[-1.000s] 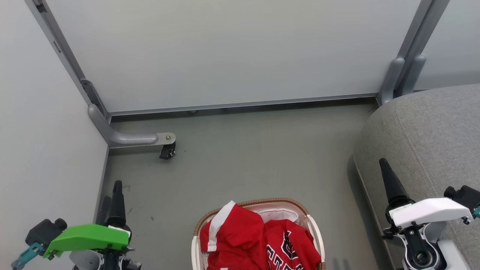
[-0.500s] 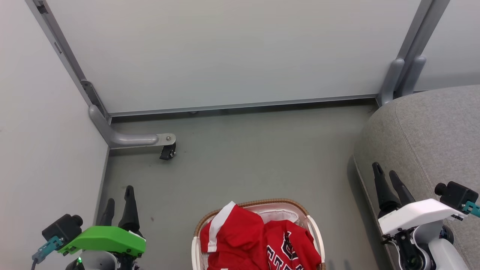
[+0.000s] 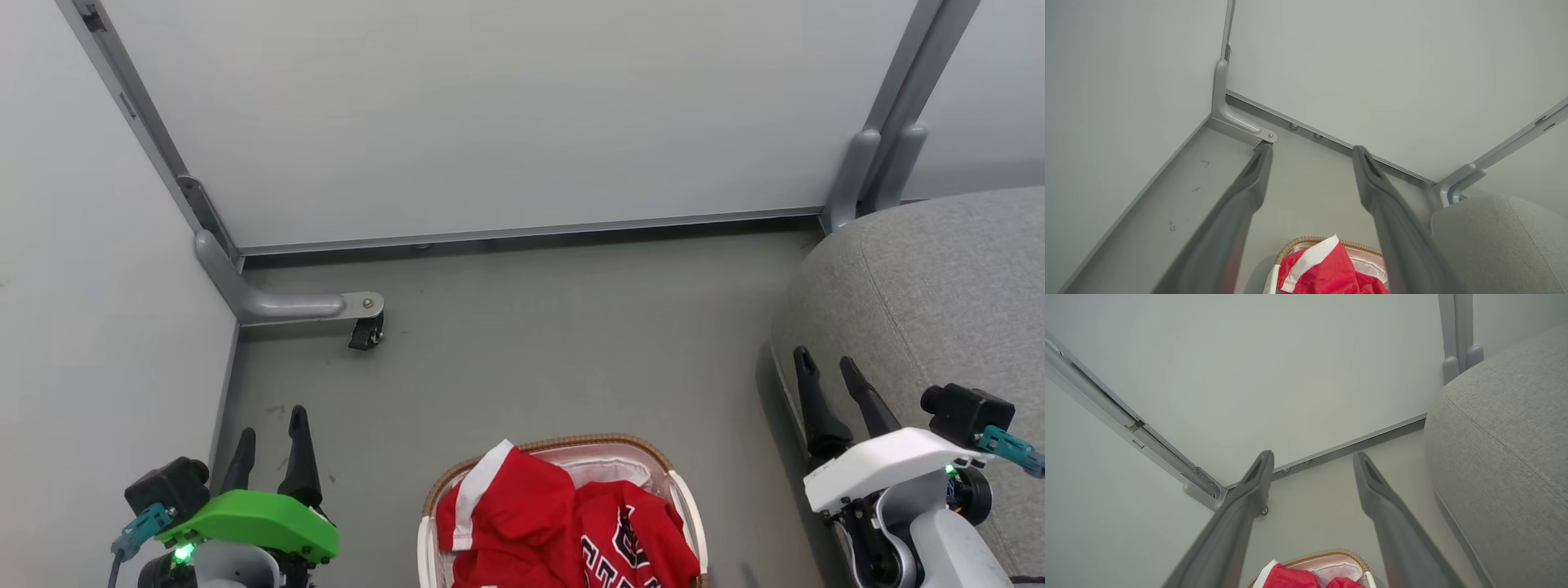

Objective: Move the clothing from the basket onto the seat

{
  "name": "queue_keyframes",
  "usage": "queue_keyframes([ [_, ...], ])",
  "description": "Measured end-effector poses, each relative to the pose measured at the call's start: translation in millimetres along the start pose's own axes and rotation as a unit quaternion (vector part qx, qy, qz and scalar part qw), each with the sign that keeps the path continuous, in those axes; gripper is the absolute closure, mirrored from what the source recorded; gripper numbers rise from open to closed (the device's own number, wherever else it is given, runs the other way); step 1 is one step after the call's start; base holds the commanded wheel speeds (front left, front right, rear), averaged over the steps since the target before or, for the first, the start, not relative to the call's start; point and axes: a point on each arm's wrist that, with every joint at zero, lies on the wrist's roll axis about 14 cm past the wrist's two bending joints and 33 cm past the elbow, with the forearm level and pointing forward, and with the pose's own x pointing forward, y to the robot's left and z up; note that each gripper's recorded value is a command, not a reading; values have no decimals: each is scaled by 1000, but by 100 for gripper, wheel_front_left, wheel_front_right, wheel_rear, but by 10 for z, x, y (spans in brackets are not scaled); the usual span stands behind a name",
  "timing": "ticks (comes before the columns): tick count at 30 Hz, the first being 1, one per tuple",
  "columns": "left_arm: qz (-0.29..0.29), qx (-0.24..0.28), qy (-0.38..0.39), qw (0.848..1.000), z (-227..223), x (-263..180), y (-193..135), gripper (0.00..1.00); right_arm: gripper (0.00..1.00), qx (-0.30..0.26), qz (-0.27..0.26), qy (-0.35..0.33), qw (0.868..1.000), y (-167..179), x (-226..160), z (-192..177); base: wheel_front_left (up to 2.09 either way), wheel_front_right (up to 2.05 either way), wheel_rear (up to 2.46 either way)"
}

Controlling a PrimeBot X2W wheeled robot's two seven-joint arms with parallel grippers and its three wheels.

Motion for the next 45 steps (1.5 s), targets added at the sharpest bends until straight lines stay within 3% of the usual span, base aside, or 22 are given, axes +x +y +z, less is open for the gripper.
queue_keyframes([
  [16,-4,84,-2,996,-67,-40,-54,0,0,-83,12,-1,997,75,-61,-70,0,0,0],
  [45,-8,192,1,981,-230,-198,-1,0,0,-189,20,11,982,33,-298,-238,0,0,0],
])
